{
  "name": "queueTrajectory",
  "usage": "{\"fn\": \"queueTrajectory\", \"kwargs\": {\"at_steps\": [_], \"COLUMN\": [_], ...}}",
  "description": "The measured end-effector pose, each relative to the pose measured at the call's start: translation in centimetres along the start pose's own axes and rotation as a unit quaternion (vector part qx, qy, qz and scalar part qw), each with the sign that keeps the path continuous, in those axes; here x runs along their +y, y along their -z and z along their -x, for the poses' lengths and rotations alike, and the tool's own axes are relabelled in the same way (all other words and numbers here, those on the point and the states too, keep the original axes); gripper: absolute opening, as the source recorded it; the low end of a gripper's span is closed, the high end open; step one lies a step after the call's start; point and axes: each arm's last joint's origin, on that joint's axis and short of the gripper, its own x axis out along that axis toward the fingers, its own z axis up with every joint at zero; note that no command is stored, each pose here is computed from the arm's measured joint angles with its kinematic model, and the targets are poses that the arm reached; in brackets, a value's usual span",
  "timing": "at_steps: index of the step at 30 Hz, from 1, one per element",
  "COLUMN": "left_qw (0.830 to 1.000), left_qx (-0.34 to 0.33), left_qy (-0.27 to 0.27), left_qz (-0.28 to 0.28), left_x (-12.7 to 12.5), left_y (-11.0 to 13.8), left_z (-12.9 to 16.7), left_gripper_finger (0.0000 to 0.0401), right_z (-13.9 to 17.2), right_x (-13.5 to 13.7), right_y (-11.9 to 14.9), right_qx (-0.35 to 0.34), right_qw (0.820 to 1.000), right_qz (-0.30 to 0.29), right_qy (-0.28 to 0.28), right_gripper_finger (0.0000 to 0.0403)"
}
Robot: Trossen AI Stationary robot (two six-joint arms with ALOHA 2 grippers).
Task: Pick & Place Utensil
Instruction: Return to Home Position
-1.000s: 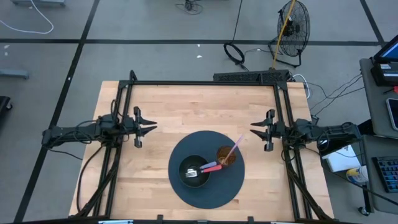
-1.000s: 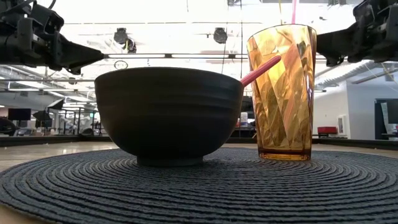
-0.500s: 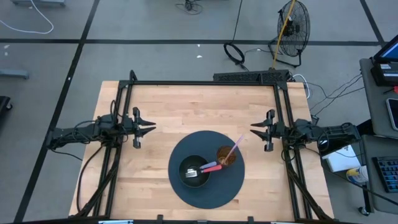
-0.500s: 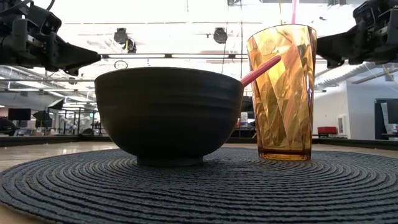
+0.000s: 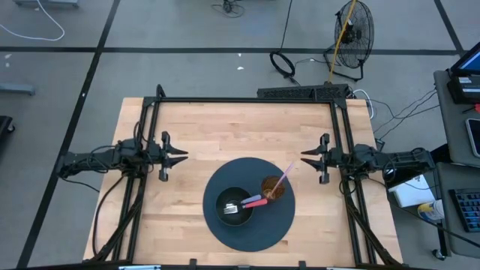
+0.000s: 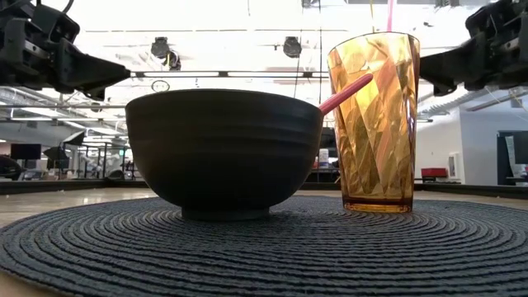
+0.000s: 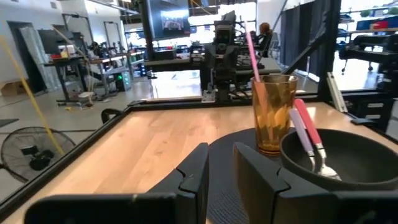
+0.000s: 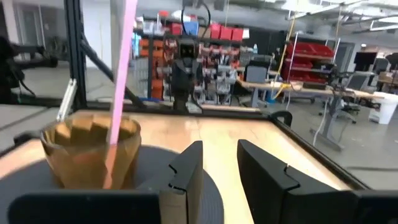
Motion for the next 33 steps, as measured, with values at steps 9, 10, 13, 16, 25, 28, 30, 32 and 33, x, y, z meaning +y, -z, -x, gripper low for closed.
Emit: {"fn": "queueTrajectory", "kwargs": {"at_steps": [9, 10, 13, 16, 25, 28, 30, 32, 33], "left_qw": [1.0, 1.0, 1.0, 0.999, 0.999, 0.999, 0.999, 0.999, 0.999], "left_qx": [0.013, 0.017, 0.028, 0.036, 0.04, 0.039, 0.039, 0.039, 0.039], "left_qy": [0.013, 0.013, 0.014, 0.014, 0.014, 0.014, 0.014, 0.014, 0.014], "left_qz": [0.001, 0.002, 0.002, 0.007, 0.015, 0.015, 0.015, 0.015, 0.015], "left_x": [-0.31, -0.31, -0.33, -0.34, -0.34, -0.34, -0.34, -0.34, -0.34], "left_y": [0.2, 0.27, 0.45, 0.59, 0.64, 0.63, 0.63, 0.63, 0.63], "left_z": [-0.17, -0.22, -0.35, -0.45, -0.5, -0.51, -0.51, -0.51, -0.51], "left_gripper_finger": [0.0076, 0.0076, 0.0076, 0.0076, 0.0076, 0.0076, 0.0076, 0.0076, 0.0076], "right_z": [0.0, 0.0, 0.01, 0.01, 0.0, -0.01, -0.01, -0.01, -0.01], "right_x": [0.03, 0.03, 0.05, 0.06, 0.05, 0.03, 0.03, 0.03, 0.03], "right_y": [0.47, 0.54, 0.66, 0.7, 0.51, 0.34, 0.36, 0.34, 0.34], "right_qx": [0.024, 0.027, 0.034, 0.035, 0.025, 0.016, 0.017, 0.016, 0.016], "right_qw": [1.0, 1.0, 0.999, 0.999, 1.0, 1.0, 1.0, 1.0, 1.0], "right_qz": [0.006, 0.006, 0.008, 0.018, 0.018, 0.017, 0.017, 0.017, 0.017], "right_qy": [0.0, 0.0, -0.002, -0.004, -0.003, -0.001, -0.002, -0.001, -0.001], "right_gripper_finger": [0.0094, 0.0094, 0.0095, 0.0098, 0.0098, 0.0096, 0.0095, 0.0096, 0.0096]}}
